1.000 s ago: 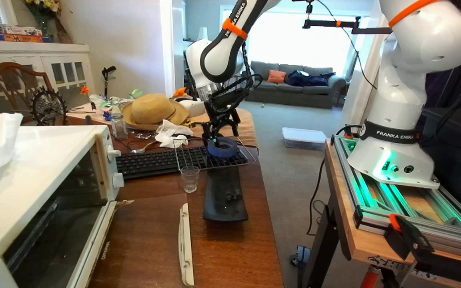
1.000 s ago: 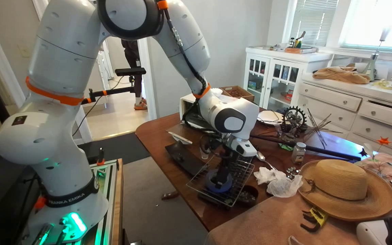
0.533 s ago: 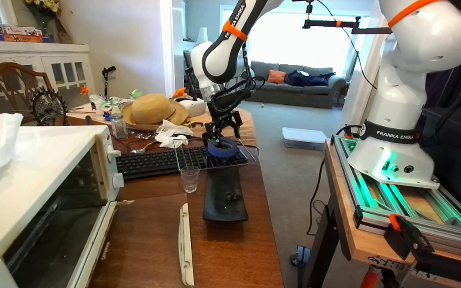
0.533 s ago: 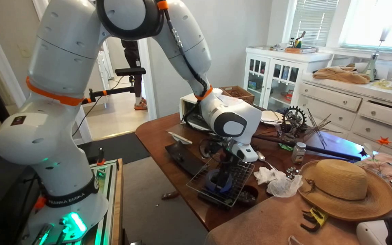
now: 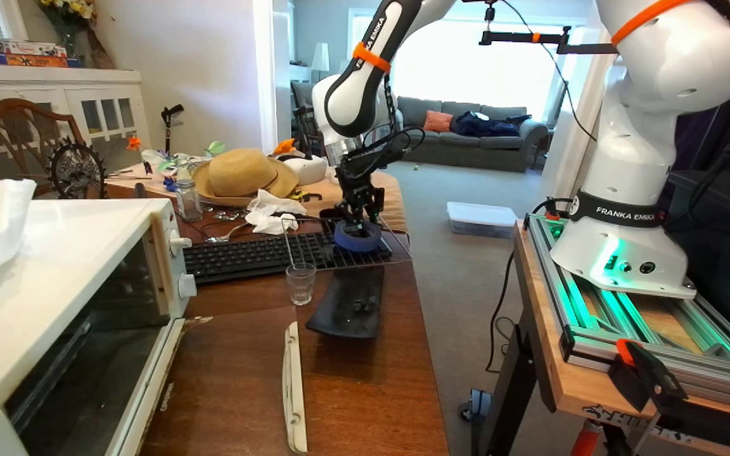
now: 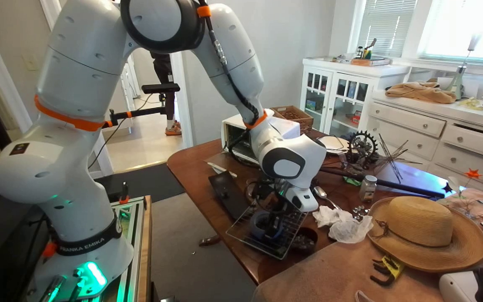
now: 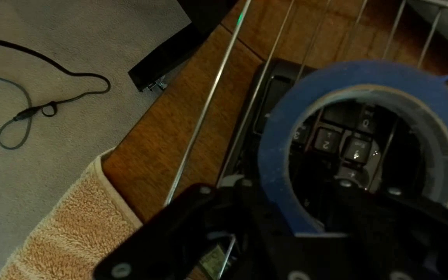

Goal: Put the masking tape on the microwave

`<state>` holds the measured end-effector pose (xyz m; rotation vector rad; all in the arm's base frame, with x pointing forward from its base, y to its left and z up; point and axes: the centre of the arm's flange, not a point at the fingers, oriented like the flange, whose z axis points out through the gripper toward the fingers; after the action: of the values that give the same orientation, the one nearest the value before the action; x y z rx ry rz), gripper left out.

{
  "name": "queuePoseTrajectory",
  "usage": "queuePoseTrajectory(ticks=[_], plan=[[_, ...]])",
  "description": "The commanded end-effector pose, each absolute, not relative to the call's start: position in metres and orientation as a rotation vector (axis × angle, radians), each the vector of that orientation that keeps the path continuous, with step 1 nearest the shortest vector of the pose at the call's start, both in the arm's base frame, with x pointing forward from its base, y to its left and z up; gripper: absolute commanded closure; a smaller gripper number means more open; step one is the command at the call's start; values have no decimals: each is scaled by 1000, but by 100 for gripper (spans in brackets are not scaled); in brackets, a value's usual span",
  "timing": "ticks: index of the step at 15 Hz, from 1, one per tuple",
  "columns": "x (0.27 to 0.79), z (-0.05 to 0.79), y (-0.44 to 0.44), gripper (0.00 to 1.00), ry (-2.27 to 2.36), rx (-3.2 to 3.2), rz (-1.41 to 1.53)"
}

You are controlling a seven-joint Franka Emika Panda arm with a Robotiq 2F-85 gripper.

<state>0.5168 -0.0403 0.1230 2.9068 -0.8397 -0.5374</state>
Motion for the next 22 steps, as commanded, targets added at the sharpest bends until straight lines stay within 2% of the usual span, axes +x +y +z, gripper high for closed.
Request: queuePoseTrajectory(ticks=[1, 2, 3, 11, 18, 20, 21, 22], plan=[[508, 121, -42, 96, -848, 2935, -538], [508, 127, -38, 99, -846, 2926, -532], [506, 138, -33, 95, -833, 2921, -514], [521, 228, 17, 95, -680, 2854, -439], [575, 318, 91, 95, -355, 2989, -230], [592, 347, 96, 95, -243, 3083, -288], [575, 321, 101, 95, -328, 3020, -215], [579, 333, 103, 79, -313, 3036, -201]])
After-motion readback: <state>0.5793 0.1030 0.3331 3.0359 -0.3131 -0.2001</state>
